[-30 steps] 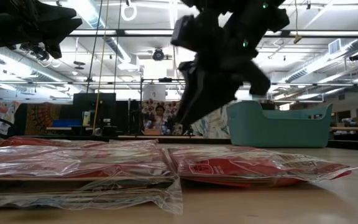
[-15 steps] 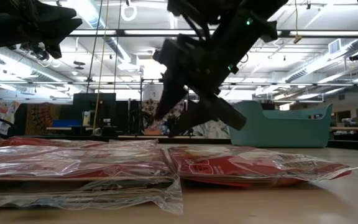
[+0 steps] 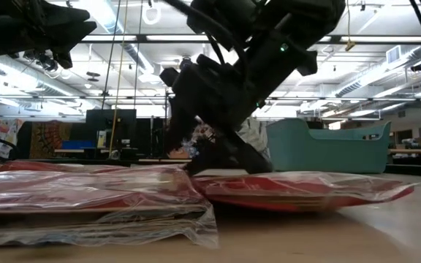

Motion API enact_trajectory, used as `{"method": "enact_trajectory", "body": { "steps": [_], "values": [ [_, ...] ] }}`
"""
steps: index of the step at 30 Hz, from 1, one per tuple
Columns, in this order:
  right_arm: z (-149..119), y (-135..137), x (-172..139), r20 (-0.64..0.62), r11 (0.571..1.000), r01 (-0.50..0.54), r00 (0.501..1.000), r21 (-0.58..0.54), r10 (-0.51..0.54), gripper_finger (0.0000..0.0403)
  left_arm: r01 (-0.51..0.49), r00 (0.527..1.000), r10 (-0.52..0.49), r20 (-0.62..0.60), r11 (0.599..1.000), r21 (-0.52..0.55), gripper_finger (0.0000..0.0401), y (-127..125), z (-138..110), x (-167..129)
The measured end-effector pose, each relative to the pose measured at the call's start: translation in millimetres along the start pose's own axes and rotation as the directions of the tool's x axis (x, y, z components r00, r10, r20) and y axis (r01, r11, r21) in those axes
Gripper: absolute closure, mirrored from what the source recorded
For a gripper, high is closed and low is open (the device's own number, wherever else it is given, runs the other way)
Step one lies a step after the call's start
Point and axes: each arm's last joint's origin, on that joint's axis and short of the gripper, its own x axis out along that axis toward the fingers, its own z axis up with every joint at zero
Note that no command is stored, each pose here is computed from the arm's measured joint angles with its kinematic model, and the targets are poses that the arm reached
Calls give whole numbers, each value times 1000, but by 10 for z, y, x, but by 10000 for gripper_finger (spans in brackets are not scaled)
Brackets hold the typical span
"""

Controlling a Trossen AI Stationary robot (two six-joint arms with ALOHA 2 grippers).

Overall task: Sort popcorn bags into baskets
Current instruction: Put the red popcorn bag into the green bin

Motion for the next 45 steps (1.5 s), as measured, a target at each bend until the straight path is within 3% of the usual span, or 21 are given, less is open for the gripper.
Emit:
{"method": "enact_trajectory", "body": {
  "steps": [6,17,23,36,45],
  "values": [
    [16,-11,12,74,1000,-17,997,26,15,224,0,1000,0,-1,1000,0,275,0,-1,0],
    [-78,-81,46,28,996,25,999,87,-28,339,0,1000,0,-1,1000,-2,275,0,-1,0],
    [-77,-100,46,10,997,56,998,54,-56,394,0,1000,0,-1,1000,-1,275,0,-2,0],
    [-33,-250,-164,-169,972,228,962,59,-215,400,0,1000,0,-7,1000,2,275,0,-7,0],
    [-47,-445,-476,-347,931,364,878,38,-329,401,0,1000,0,-7,1000,1,275,1,-8,0]
  ]
}}
